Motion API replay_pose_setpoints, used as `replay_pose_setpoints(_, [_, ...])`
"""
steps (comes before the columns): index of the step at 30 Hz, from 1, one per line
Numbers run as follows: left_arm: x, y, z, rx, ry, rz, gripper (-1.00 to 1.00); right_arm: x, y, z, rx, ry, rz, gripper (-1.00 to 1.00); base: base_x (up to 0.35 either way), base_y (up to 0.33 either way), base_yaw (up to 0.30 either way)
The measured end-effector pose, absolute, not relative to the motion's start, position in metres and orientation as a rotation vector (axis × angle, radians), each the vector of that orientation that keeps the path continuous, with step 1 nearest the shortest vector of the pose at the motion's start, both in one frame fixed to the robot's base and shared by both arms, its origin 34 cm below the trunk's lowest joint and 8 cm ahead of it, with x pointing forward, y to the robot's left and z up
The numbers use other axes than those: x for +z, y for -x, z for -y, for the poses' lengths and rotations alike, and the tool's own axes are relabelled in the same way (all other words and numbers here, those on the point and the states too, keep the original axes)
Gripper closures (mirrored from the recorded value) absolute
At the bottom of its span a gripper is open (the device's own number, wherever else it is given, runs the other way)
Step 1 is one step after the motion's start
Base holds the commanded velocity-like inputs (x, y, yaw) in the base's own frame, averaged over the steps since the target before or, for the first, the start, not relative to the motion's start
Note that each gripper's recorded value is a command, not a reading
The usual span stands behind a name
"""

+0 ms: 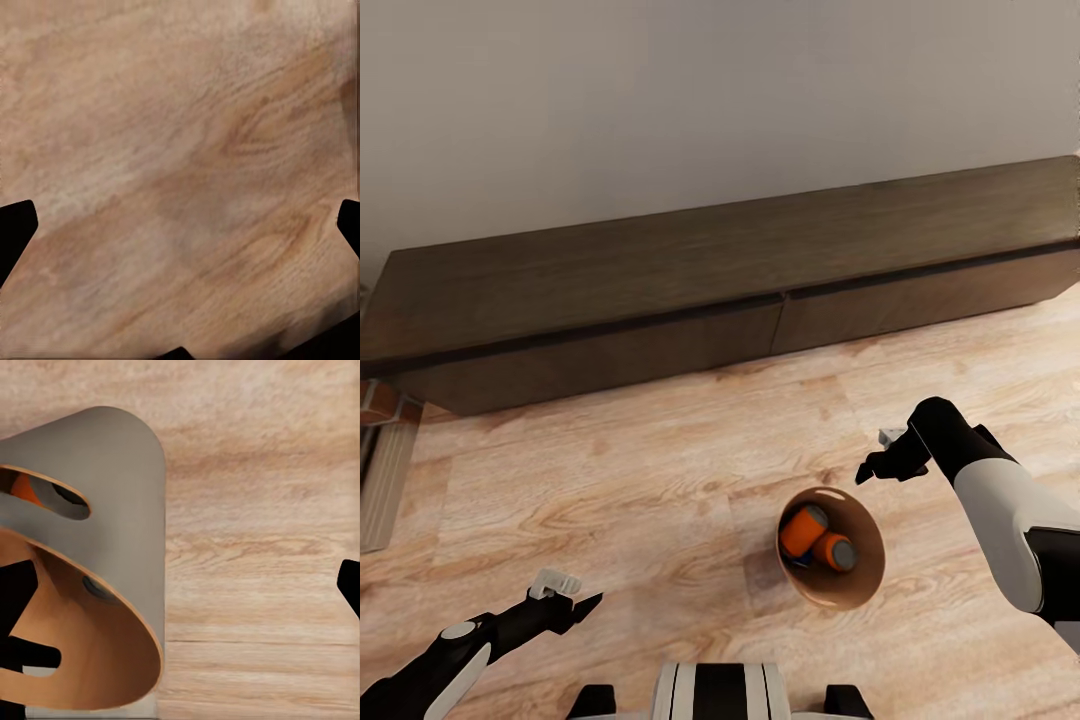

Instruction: Put the three can of soda from the living room inside the tash can in the kitchen.

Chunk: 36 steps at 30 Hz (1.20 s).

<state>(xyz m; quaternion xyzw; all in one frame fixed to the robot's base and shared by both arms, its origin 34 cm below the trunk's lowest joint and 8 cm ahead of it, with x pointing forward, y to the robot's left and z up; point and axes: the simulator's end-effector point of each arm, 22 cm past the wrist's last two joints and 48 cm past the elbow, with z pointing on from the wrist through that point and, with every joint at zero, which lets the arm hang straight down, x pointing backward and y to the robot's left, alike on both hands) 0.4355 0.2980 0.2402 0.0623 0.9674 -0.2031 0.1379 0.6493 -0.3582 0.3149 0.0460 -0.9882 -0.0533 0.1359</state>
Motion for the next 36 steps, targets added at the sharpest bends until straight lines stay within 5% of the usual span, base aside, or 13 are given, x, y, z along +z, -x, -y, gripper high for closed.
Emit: replay_pose_setpoints(36, [0.309,-0.435,-0.306,-0.57,-0.164,-2.832,-1.0,0.369,-0.625,0.37,-0.153,-0.171,2.844,-1.0,0.0,0.0,0.0])
